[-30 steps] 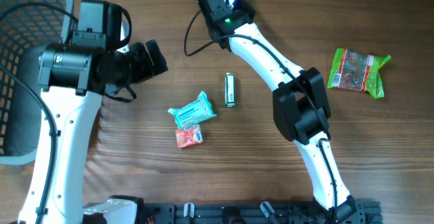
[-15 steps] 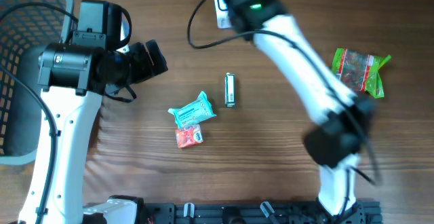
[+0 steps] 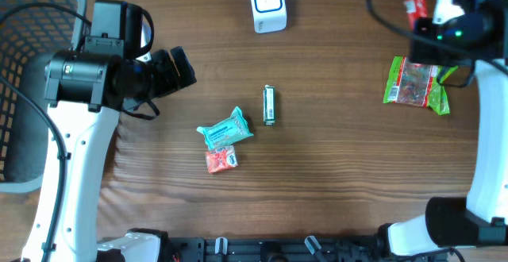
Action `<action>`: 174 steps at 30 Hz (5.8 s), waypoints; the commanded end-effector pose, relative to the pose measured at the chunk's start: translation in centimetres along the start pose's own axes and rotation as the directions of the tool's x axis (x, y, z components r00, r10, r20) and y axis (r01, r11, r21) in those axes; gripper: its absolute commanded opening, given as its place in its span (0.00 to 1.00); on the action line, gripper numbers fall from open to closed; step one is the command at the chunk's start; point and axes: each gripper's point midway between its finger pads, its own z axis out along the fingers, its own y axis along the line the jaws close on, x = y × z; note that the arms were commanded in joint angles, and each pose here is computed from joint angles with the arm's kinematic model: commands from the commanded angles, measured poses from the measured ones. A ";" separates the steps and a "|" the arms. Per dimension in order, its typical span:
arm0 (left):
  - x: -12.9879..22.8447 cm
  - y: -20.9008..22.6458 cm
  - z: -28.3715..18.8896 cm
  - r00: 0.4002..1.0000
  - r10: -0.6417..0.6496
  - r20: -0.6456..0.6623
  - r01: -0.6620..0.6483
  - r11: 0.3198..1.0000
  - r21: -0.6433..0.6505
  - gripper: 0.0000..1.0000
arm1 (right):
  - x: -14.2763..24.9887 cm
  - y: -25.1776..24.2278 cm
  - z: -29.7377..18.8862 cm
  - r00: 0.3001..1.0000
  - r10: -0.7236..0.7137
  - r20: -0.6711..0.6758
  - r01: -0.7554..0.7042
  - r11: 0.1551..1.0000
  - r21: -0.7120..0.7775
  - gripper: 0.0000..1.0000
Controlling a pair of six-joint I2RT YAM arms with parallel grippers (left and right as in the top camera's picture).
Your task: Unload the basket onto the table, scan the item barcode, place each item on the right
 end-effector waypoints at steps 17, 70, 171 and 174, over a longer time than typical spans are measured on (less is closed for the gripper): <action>-0.3 0.2 -0.1 1.000 -0.006 0.011 0.006 1.000 -0.008 1.00 | 8.6 -4.8 18.7 0.951 0.160 -0.263 -0.121 0.980 0.157 0.69; -0.3 0.2 -0.1 1.000 -0.006 0.011 0.006 1.000 -0.008 1.00 | 13.5 26.9 25.8 0.922 -0.372 -0.111 0.314 0.882 -0.350 0.41; -0.3 0.2 -0.1 1.000 -0.006 0.011 0.006 1.000 -0.008 1.00 | 5.5 16.0 27.4 0.993 -0.122 0.009 0.116 0.920 -0.375 0.13; -0.3 0.2 -0.1 1.000 -0.006 0.011 0.006 1.000 -0.008 1.00 | 7.3 15.4 27.5 0.986 -0.156 -0.059 0.125 0.924 -0.361 0.13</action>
